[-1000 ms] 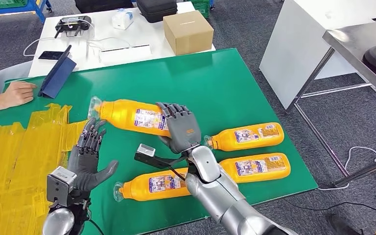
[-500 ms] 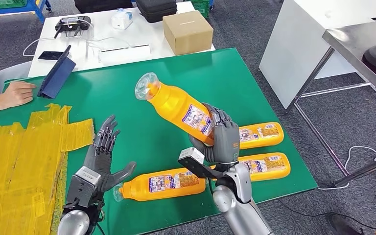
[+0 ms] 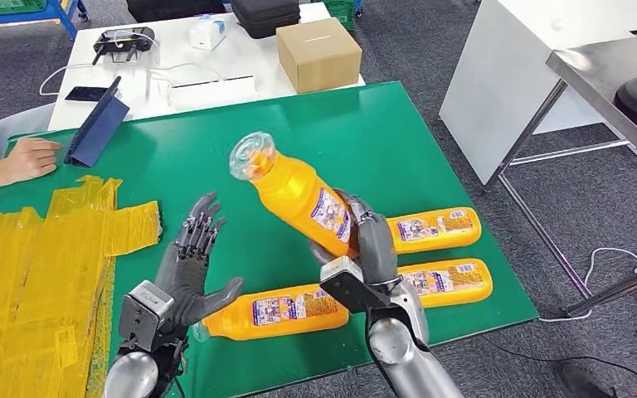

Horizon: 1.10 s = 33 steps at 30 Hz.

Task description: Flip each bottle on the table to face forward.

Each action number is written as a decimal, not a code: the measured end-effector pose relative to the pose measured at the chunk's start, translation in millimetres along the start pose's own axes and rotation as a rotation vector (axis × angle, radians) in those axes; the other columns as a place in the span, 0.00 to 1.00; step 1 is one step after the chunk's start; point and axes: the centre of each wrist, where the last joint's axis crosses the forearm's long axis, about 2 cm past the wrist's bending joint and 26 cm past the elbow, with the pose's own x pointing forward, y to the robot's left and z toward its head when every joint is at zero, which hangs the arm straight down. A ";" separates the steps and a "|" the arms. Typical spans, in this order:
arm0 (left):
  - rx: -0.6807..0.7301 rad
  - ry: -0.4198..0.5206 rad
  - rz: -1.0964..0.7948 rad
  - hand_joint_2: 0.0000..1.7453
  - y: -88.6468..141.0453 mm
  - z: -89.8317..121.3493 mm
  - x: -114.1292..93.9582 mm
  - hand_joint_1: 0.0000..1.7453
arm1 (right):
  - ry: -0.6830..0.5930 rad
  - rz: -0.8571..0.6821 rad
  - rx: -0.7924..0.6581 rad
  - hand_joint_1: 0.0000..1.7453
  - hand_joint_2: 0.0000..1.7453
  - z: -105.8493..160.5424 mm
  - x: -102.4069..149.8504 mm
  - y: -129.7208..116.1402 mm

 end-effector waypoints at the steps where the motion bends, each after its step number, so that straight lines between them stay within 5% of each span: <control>1: -0.015 -0.009 0.014 1.00 -1.1 -3.6 1.1 0.00 | -0.009 -0.020 0.020 0.97 1.00 0.8 0.7 3.3; 15: -0.097 -0.048 0.052 1.00 -7.6 -30.9 3.4 0.00 | -0.103 -0.085 0.196 0.96 1.00 4.2 19.3 45.3; 28: -0.102 -0.037 0.063 1.00 -5.5 -35.7 -1.3 0.00 | -0.148 -0.057 0.289 0.98 1.00 2.3 28.8 66.2; 32: -0.090 -0.031 0.072 1.00 -4.5 -34.4 -2.6 0.95 | -0.148 -0.052 0.295 0.99 1.00 2.0 29.3 67.4; 33: -0.086 -0.029 0.078 1.00 -4.5 -33.7 -3.0 1.00 | -0.147 -0.050 0.295 0.99 1.00 1.9 29.4 67.6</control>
